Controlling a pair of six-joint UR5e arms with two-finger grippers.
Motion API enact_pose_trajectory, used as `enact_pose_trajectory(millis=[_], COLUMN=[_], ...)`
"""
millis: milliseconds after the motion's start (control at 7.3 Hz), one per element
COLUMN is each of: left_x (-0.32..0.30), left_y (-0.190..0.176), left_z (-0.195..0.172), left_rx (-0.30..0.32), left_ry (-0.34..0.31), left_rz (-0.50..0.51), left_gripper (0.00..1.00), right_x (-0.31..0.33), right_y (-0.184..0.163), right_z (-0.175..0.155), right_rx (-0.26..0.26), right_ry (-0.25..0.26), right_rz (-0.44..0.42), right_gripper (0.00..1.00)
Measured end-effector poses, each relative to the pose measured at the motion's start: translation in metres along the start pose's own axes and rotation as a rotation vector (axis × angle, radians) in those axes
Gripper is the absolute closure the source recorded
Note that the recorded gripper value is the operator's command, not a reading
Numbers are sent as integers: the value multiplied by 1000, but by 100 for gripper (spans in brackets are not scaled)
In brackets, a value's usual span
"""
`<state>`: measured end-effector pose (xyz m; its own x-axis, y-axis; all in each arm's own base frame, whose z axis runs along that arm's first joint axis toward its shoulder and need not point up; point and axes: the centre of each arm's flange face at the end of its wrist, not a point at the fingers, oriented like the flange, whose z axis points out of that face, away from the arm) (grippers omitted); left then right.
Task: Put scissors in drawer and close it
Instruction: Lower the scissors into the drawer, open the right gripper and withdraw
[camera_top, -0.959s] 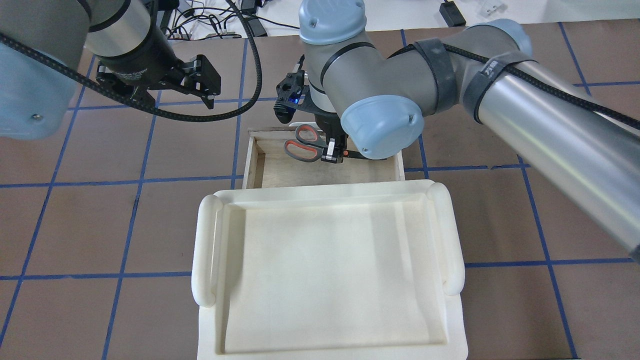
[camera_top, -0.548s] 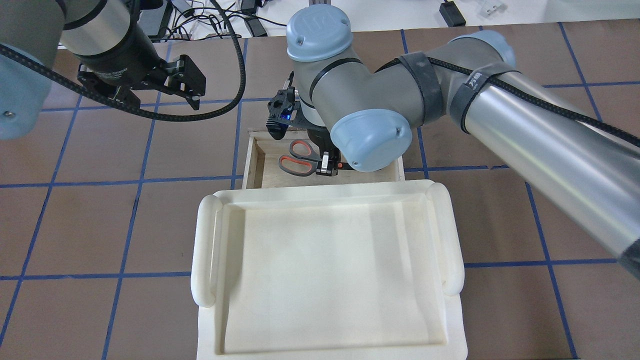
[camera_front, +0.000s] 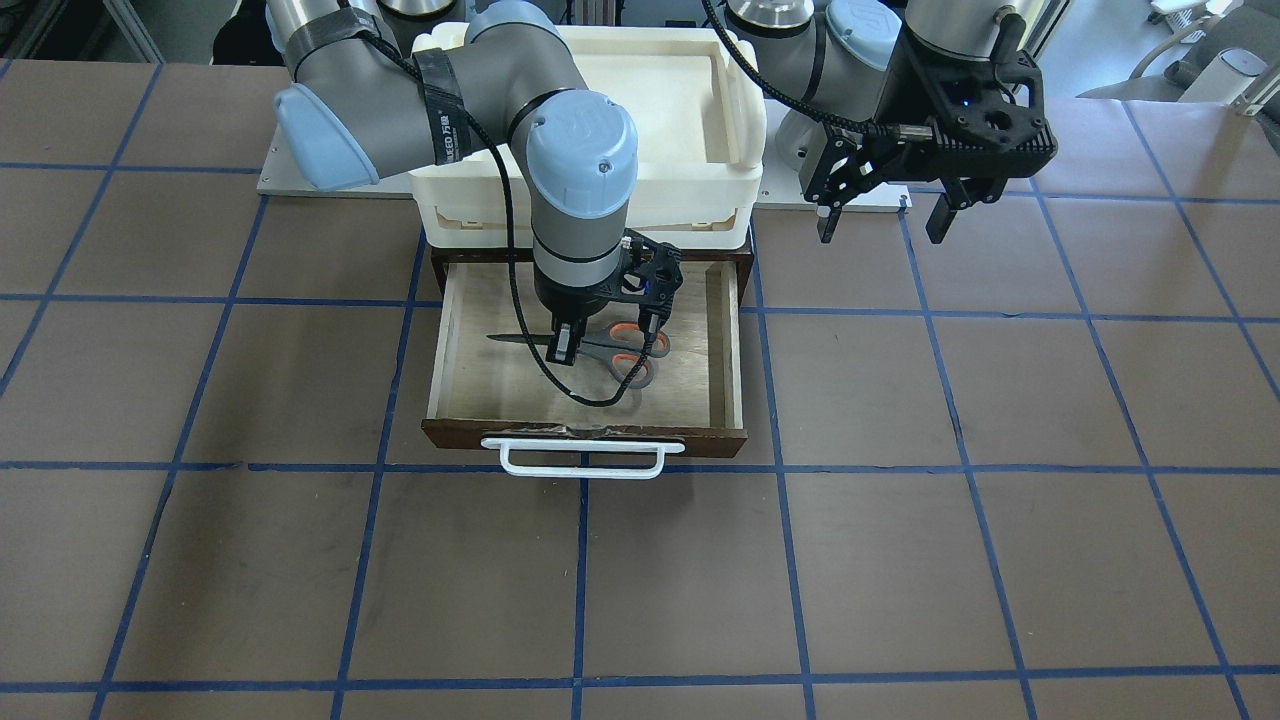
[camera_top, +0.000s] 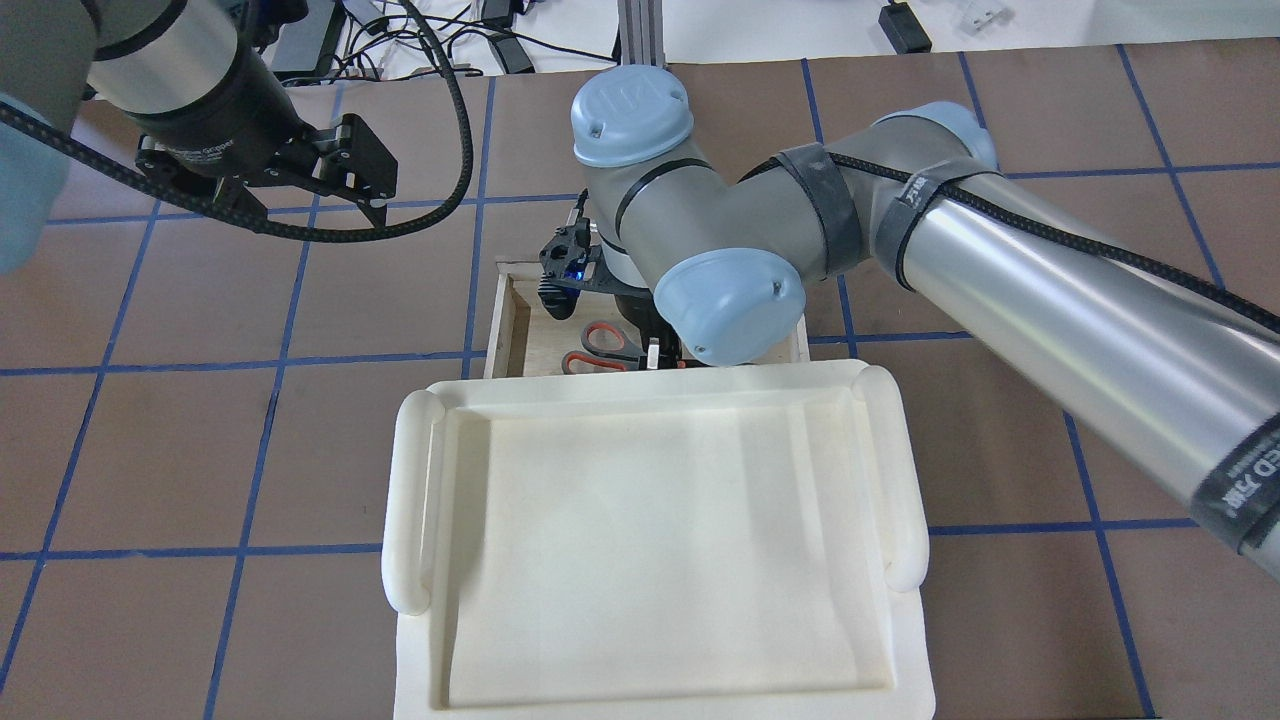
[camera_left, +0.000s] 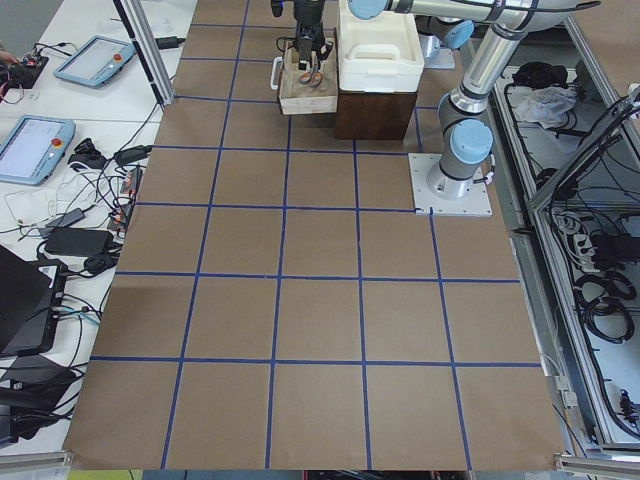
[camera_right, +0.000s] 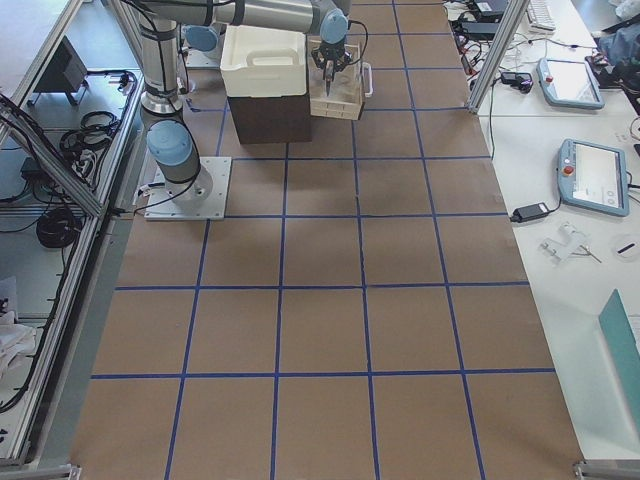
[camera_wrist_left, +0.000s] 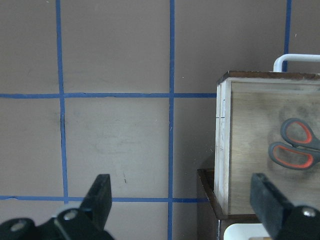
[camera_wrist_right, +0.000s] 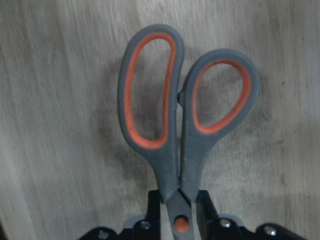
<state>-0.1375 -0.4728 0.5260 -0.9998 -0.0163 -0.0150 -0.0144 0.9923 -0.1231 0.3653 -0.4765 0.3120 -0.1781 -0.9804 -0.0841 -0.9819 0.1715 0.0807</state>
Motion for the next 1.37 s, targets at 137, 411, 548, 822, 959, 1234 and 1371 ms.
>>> enact_pose_trajectory(millis=[137,411,548,822,959,1234,1371], left_x=[0,0,0,0,0,2,5], left_y=[-1,-1,-1,-8,-19,-46,-56], left_z=[1,2,2,2,-3,-8,-7], left_rx=[-4,-8,-9,-10,-1,7,6], left_ry=[1,3,3,4,3,5,9], left_rz=[0,0,0,-1,-2,0,4], left_gripper=[0,0,0,0,0,0,0], right_x=[1,1,2,5,11,34,47], right_y=[0,-1,1,11,24,76,111], right_z=[0,-6,-13,-44,-68,-117,-133], right_rx=[2,22,35,69,95,159,176], right_ry=[1,11,18,68,104,153,157], right_rz=[2,9,14,70,180,506,664], right_gripper=[18,1,0,0,0,0,0])
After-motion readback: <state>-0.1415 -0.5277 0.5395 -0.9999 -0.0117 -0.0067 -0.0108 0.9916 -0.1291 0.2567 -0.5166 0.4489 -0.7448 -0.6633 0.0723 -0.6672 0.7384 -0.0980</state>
